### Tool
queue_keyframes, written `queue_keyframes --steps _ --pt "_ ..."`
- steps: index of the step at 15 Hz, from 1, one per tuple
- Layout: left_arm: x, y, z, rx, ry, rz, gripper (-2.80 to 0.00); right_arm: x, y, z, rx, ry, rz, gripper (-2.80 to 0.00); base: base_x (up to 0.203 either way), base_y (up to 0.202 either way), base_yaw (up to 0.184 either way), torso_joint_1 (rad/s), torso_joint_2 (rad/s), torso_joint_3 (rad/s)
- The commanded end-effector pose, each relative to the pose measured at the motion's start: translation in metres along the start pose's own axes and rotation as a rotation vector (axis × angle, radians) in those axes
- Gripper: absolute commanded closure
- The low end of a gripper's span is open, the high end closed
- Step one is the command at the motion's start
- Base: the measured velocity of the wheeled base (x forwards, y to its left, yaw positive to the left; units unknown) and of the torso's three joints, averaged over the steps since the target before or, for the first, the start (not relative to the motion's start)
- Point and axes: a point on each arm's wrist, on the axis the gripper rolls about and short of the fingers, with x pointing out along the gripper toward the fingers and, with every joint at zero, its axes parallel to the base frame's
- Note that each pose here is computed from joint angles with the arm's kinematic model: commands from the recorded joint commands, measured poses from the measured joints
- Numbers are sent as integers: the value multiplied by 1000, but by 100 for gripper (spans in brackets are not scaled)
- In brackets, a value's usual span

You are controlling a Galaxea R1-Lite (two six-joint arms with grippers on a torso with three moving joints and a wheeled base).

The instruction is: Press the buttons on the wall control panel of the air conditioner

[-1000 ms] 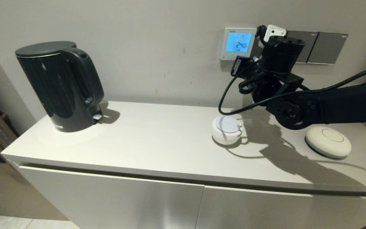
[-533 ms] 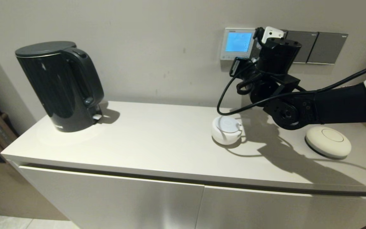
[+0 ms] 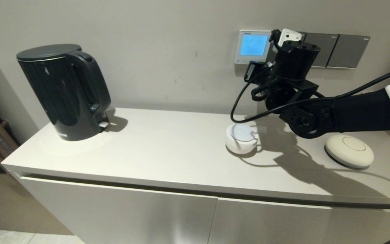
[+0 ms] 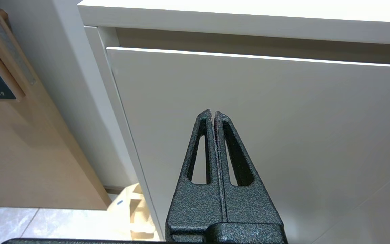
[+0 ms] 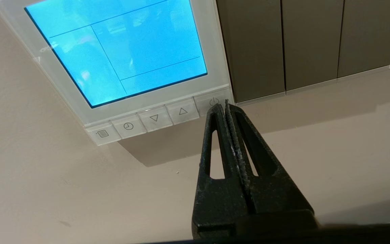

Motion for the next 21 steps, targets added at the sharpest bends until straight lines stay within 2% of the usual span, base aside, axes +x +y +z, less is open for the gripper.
queue_keyframes --steps 1,11,14,19,21 --pt "0 0 0 0 1 1 0 -2 -2 3 4 -8 -6 0 0 0 0 0 0 0" --pt "0 0 0 0 0 0 0 -48 -21 96 73 -153 9 0 0 0 0 0 0 0" --pt "0 0 0 0 1 0 0 -76 -35 122 51 -173 -1 0 0 0 0 0 0 0" --pt "0 0 0 0 1 3 0 -125 -76 125 -51 -125 -76 0 0 0 0 0 0 0" --pt "0 0 0 0 1 0 0 -145 -92 108 -97 -71 -79 0 0 0 0 0 0 0"
